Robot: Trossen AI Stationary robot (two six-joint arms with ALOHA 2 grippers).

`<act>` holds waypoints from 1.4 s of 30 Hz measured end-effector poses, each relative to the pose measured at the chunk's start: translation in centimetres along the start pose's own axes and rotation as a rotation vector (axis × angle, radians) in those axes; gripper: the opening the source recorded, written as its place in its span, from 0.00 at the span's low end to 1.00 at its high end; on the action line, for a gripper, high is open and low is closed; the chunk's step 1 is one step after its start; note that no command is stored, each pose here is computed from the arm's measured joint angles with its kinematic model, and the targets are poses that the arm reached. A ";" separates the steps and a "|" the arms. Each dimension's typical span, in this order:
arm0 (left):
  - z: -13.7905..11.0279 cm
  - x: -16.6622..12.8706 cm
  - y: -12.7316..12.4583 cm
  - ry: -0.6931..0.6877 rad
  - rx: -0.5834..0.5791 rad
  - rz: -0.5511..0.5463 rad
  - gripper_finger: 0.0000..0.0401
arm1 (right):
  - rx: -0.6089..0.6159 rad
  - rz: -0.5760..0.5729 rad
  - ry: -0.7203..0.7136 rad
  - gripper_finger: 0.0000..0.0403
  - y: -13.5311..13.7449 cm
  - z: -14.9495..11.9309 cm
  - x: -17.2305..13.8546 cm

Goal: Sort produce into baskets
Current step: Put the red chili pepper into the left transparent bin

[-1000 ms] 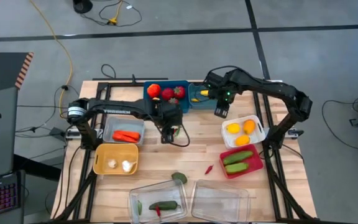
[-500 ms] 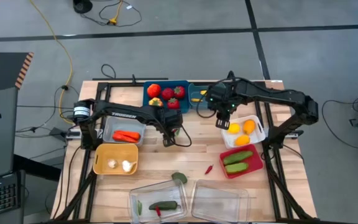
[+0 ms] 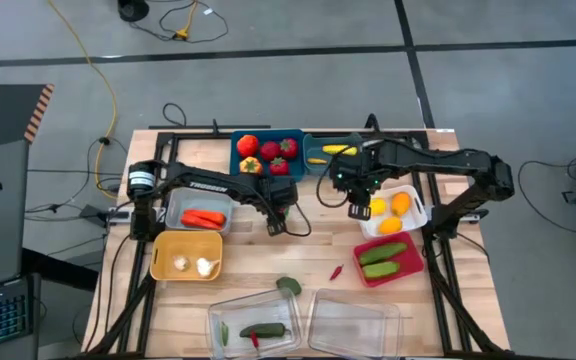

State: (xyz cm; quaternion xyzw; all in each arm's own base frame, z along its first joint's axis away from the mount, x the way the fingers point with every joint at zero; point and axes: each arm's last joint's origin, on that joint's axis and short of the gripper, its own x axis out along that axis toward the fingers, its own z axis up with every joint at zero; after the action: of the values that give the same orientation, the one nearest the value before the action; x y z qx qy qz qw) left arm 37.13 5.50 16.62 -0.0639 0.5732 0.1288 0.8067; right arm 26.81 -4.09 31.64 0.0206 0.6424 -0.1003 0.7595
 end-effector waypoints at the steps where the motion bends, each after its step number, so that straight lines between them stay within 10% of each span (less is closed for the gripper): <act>1: 0.3 0.1 0.0 -0.018 -0.003 0.009 0.51 | -0.004 0.002 0.001 0.38 0.2 0.0 0.0; 42: 1.5 0.7 -0.1 0.069 0.061 0.037 0.07 | -0.130 0.052 -0.027 0.38 8.0 -1.3 -1.0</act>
State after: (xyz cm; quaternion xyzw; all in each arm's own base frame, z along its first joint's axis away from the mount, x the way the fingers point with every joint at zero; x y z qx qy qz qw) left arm 38.75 5.88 16.43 -0.0332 0.6054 0.1240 0.7855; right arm 26.86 4.04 31.59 -0.0136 0.6366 -0.0389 0.7701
